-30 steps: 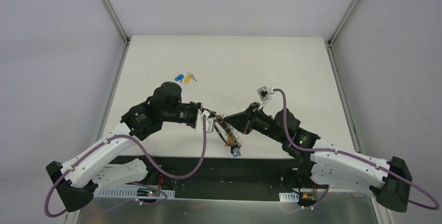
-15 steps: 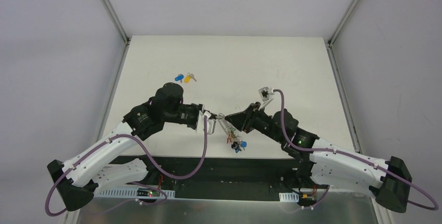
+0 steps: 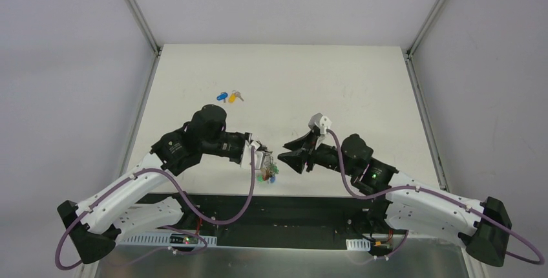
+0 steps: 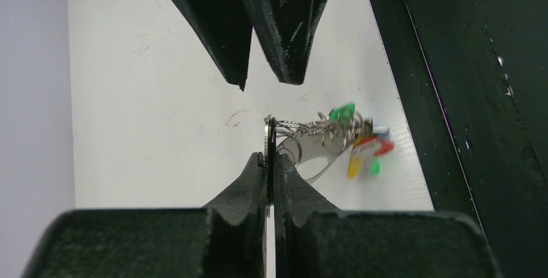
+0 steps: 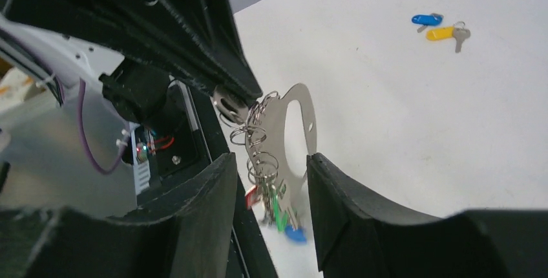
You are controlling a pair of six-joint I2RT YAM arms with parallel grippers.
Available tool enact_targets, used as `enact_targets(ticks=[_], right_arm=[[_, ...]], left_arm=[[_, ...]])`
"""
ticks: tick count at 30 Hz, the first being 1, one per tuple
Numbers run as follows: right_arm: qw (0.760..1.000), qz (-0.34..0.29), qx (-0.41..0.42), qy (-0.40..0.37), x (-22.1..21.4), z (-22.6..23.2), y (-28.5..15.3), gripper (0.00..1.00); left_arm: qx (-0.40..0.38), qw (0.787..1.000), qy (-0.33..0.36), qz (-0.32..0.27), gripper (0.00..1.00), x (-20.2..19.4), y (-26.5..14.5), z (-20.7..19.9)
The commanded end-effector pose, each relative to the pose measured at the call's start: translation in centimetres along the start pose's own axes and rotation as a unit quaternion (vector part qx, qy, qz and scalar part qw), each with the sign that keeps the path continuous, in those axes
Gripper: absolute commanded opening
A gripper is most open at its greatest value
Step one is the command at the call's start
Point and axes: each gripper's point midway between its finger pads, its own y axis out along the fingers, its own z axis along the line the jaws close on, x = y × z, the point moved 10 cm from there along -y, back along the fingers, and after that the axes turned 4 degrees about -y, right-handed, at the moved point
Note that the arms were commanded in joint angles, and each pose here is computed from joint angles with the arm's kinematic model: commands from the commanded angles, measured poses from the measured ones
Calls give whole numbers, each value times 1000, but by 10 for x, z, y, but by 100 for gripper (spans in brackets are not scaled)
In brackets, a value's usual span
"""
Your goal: Remove the keys from the keyring
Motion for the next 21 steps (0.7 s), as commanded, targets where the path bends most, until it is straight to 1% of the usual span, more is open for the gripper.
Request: enact_targets(ticks=[1,5,10,18,21], right_arm=[[989,-28,86,-120,13,7,-1,49],[980,-25,117,-158,12,9,2,48],[963,-29,147,-225,7,9,8,46],[959,-27,150,-241,9,9,19,45],[956,-36,156,-244,10,11,23,45]], left_arm=[[-2,999,20,-46,0,14,-5,-1],[-6,998,21,-53,0,16,-5,-2],[-10,998,23,-61,0,17,-6,-3],[-16,997,25,-69,0,19,-7,-5],[-17,997,26,-71,0,19,-7,-5]])
